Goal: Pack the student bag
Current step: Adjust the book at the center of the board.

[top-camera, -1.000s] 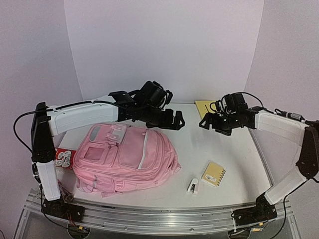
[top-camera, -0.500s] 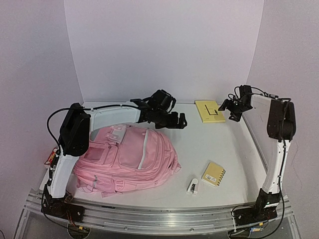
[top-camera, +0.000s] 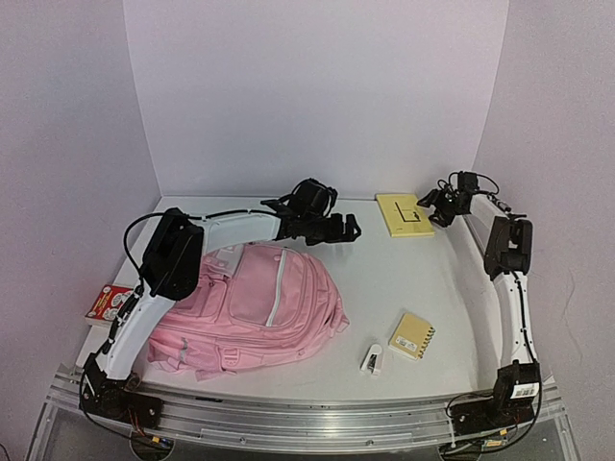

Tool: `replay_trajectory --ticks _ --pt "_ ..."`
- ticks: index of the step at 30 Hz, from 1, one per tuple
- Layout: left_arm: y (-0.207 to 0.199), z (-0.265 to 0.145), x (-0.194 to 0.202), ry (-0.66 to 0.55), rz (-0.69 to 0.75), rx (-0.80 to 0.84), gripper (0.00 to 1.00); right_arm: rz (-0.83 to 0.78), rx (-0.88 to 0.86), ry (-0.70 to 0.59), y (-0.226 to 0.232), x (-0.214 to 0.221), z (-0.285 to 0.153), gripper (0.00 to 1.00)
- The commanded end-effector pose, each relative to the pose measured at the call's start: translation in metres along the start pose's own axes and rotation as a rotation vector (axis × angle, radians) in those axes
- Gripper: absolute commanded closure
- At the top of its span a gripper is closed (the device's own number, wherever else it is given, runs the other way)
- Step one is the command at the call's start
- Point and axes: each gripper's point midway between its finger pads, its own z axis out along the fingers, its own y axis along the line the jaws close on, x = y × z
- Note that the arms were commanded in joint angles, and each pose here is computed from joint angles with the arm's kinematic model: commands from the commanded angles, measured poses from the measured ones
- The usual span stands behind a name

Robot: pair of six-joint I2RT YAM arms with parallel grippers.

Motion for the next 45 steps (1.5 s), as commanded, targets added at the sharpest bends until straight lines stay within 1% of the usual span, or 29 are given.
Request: replay_trajectory --ticks 1,2,4,6,7,9,11,14,16,20,23,26,29,31,33,35,36,39,41,45 --pt "0.013 0.012 -0.025 -0.054 -0.048 0.040 0.00 0.086 -0.056 0.111 -0.005 0.031 0.023 0.32" --pt "0.016 0.016 -0.025 -0.055 -0.067 0.053 0.00 0.082 -0.060 0.121 -0.005 0.034 0.023 0.33" --pt "0.021 0.021 -0.033 -0.079 -0.102 0.084 0.01 0.087 -0.061 0.154 -0.005 0.046 0.023 0.41" --pt "0.032 0.031 -0.036 -0.094 -0.129 0.064 0.05 0.082 -0.031 0.177 -0.005 0.055 0.021 0.48" --pt "0.035 0.035 -0.038 -0.099 -0.143 0.061 0.07 0.073 -0.002 0.194 -0.006 0.061 0.020 0.49" --pt "0.038 0.042 -0.039 -0.103 -0.166 0.083 0.07 0.037 0.052 0.263 -0.004 0.083 0.019 0.50" --pt "0.043 0.047 -0.035 -0.101 -0.195 0.105 0.07 -0.030 0.110 0.311 -0.002 0.102 0.018 0.53" --pt "0.051 0.052 -0.033 -0.103 -0.232 0.116 0.06 -0.105 0.176 0.358 0.007 0.129 0.019 0.64" --pt "0.055 0.054 -0.036 -0.116 -0.246 0.124 0.07 -0.132 0.232 0.384 0.007 0.144 0.017 0.68" --pt "0.062 0.056 -0.052 -0.189 -0.251 0.154 0.07 -0.227 0.360 0.460 0.004 0.172 0.013 0.71" --pt "0.066 0.058 -0.060 -0.229 -0.266 0.187 0.07 -0.252 0.424 0.547 0.004 0.198 0.004 0.74" --pt "0.075 0.059 -0.060 -0.233 -0.277 0.161 0.08 -0.311 0.566 0.642 -0.008 0.220 -0.019 0.76" --pt "0.085 0.054 -0.056 -0.242 -0.276 0.110 0.10 -0.323 0.640 0.712 -0.016 0.235 -0.039 0.77" --pt "0.086 0.042 -0.067 -0.293 -0.256 0.077 0.08 -0.325 0.643 0.712 -0.014 0.237 -0.043 0.78" --pt "0.089 0.036 -0.077 -0.329 -0.223 0.034 0.07 -0.344 0.638 0.670 -0.002 0.226 -0.048 0.79" --pt "0.088 0.035 -0.084 -0.343 -0.194 0.018 0.06 -0.386 0.671 0.630 0.009 0.215 -0.061 0.81" --pt "0.087 0.038 -0.084 -0.338 -0.186 0.029 0.06 -0.396 0.693 0.636 0.009 0.215 -0.068 0.82" --pt "0.077 0.044 -0.079 -0.305 -0.176 0.092 0.06 -0.412 0.718 0.731 0.003 0.239 -0.086 0.83" --pt "0.075 0.048 -0.068 -0.272 -0.178 0.127 0.06 -0.432 0.766 0.775 -0.009 0.252 -0.096 0.83" --pt "0.066 0.054 -0.050 -0.198 -0.175 0.183 0.09 -0.411 0.811 0.834 -0.024 0.272 -0.118 0.88"
